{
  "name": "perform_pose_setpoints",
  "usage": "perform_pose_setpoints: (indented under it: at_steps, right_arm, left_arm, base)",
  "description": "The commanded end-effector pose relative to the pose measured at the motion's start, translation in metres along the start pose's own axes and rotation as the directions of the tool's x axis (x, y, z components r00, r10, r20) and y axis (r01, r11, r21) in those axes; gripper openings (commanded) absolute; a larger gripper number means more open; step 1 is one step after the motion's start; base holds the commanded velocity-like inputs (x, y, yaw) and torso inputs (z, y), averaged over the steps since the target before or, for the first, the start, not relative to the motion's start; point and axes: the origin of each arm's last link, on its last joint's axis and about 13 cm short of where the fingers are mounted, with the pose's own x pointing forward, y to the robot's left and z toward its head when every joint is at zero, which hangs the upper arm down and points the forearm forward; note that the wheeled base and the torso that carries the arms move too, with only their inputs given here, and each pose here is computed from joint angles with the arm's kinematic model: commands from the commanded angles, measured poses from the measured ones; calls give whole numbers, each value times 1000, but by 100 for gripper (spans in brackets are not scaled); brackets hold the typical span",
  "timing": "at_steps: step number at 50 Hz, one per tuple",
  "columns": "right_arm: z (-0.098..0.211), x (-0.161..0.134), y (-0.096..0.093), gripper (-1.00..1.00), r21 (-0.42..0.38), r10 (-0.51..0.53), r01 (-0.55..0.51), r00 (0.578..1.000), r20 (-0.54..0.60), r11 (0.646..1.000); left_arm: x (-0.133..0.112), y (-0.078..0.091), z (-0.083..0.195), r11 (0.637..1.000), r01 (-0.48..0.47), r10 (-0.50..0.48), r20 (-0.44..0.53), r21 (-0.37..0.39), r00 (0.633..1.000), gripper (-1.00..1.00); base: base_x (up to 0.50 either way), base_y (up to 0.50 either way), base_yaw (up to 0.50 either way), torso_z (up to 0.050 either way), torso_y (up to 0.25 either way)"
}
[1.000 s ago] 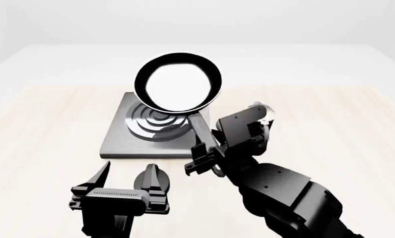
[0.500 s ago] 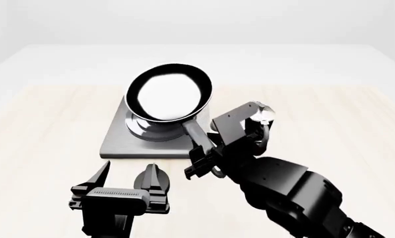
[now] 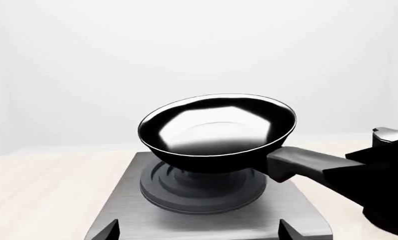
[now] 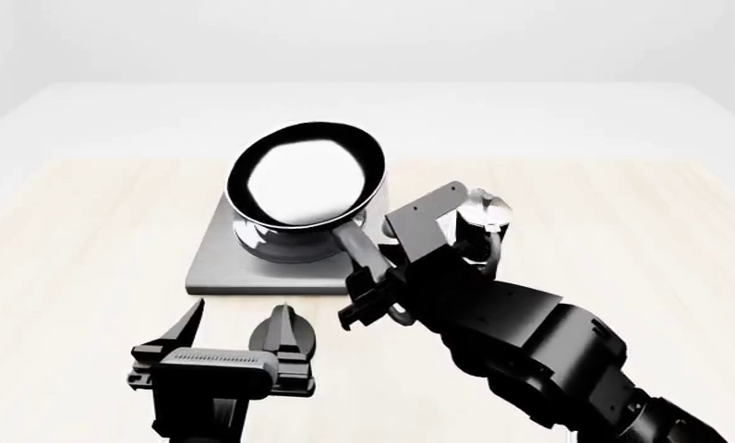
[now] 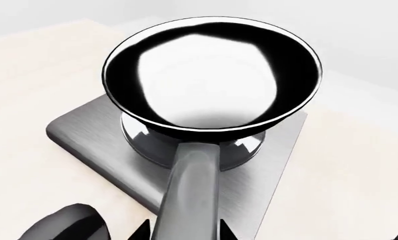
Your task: Put the frying pan on the stove.
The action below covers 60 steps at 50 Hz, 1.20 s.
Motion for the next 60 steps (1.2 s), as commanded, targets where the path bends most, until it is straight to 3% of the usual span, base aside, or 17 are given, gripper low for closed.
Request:
perform_pose_setpoints:
  at_steps: [1, 24, 60]
  right_arm:
    - [20, 1, -5, -100, -28, -37, 39, 996, 81, 999]
    - [15, 13, -4, -100, 48, -5, 2, 997, 73, 999]
    - [6, 26, -6, -100, 35, -4, 3, 999, 48, 999]
  left_arm:
    - [1, 0, -1, 1000, -1, 1, -2, 1, 1000, 100]
    - [1, 0, -4, 1000, -5, 5, -7, 1, 1000, 100]
    - [0, 1, -3, 1000, -9, 9, -6, 4, 1000, 100]
  base:
    - [0, 0, 0, 0, 0]
    - [0, 0, 0, 0, 2]
    - [0, 0, 0, 1, 2]
